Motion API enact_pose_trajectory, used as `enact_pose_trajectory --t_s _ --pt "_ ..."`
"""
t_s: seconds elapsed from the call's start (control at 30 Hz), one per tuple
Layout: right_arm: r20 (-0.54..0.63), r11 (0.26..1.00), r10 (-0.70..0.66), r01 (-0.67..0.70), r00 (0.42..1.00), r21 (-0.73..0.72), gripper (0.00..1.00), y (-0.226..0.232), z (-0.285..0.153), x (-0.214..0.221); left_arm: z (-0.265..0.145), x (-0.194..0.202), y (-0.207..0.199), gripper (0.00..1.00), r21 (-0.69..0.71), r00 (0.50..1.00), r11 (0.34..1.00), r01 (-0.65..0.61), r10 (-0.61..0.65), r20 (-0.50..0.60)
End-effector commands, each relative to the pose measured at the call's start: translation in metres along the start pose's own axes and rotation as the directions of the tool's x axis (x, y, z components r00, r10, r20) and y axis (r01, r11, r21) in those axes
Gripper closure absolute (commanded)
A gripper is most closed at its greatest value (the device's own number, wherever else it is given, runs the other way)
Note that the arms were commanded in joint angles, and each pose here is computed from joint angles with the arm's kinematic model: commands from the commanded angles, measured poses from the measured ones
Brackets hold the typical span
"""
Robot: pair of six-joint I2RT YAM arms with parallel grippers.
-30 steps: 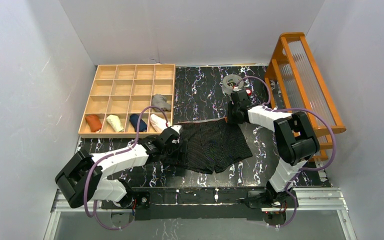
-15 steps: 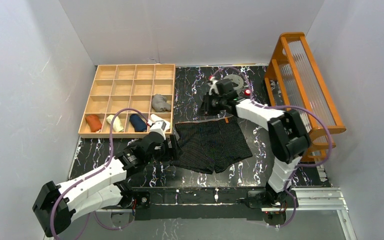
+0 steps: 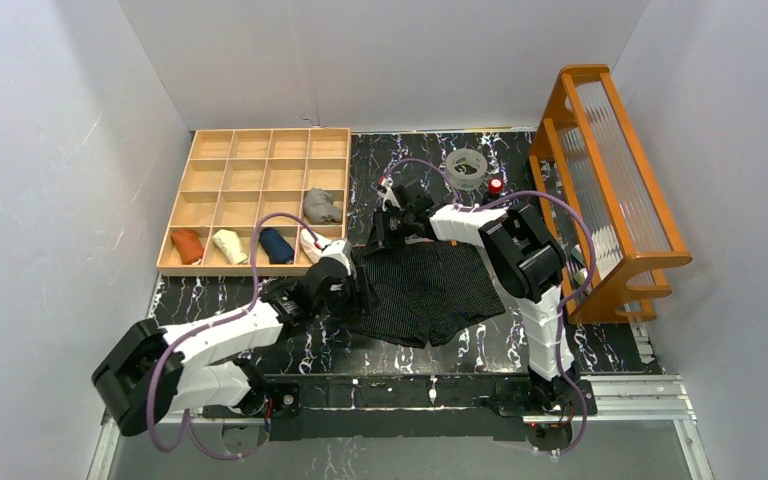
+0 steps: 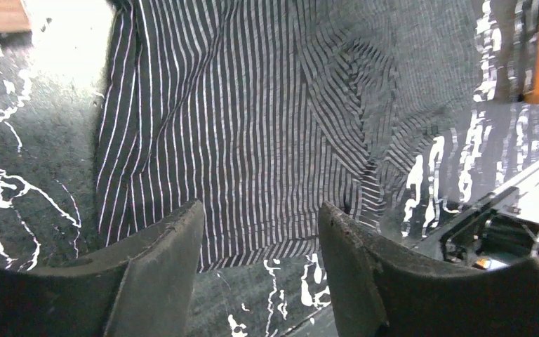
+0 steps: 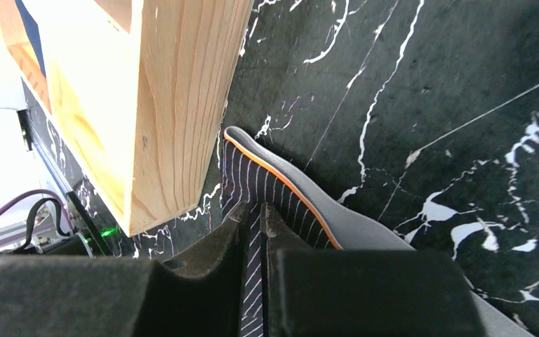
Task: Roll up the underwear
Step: Flatten out the underwear at the center of the board.
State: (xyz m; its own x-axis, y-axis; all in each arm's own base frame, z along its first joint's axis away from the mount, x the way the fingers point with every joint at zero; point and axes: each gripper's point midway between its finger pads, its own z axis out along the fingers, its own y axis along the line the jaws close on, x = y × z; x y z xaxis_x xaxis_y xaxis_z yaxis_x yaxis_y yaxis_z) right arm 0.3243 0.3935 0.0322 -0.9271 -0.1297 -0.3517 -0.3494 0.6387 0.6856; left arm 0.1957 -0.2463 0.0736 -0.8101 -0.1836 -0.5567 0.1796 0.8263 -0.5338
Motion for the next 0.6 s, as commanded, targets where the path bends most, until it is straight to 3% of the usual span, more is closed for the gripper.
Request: enact_pose_trajectory --t_s 0.0,0.23,0.4,0.57 --pt "0.078 0.999 -0.037 0.039 0.996 -0.025 0.82 0.011 0.001 -0.029 0.015 0.008 0.004 0.44 -0.017 0.999 1.0 0.016 -0.016 -0.032" --pt "0.082 0.986 -0.008 -0.005 0.997 0.165 0.83 -0.041 0.015 -0.02 0.018 0.049 0.064 0.53 -0.212 0.992 0.973 0.087 -0.105 -0.073" --pt "0.158 0.939 0.008 -0.061 0.987 0.338 0.89 -0.077 0.003 -0.03 0.007 0.062 0.074 0.56 -0.203 0.987 0.971 0.124 -0.141 -0.071" --pt "0.201 0.945 0.016 -0.08 0.98 0.318 0.9 -0.072 -0.009 -0.04 0.0 0.058 0.071 0.53 -0.177 0.989 0.976 0.129 -0.139 -0.049"
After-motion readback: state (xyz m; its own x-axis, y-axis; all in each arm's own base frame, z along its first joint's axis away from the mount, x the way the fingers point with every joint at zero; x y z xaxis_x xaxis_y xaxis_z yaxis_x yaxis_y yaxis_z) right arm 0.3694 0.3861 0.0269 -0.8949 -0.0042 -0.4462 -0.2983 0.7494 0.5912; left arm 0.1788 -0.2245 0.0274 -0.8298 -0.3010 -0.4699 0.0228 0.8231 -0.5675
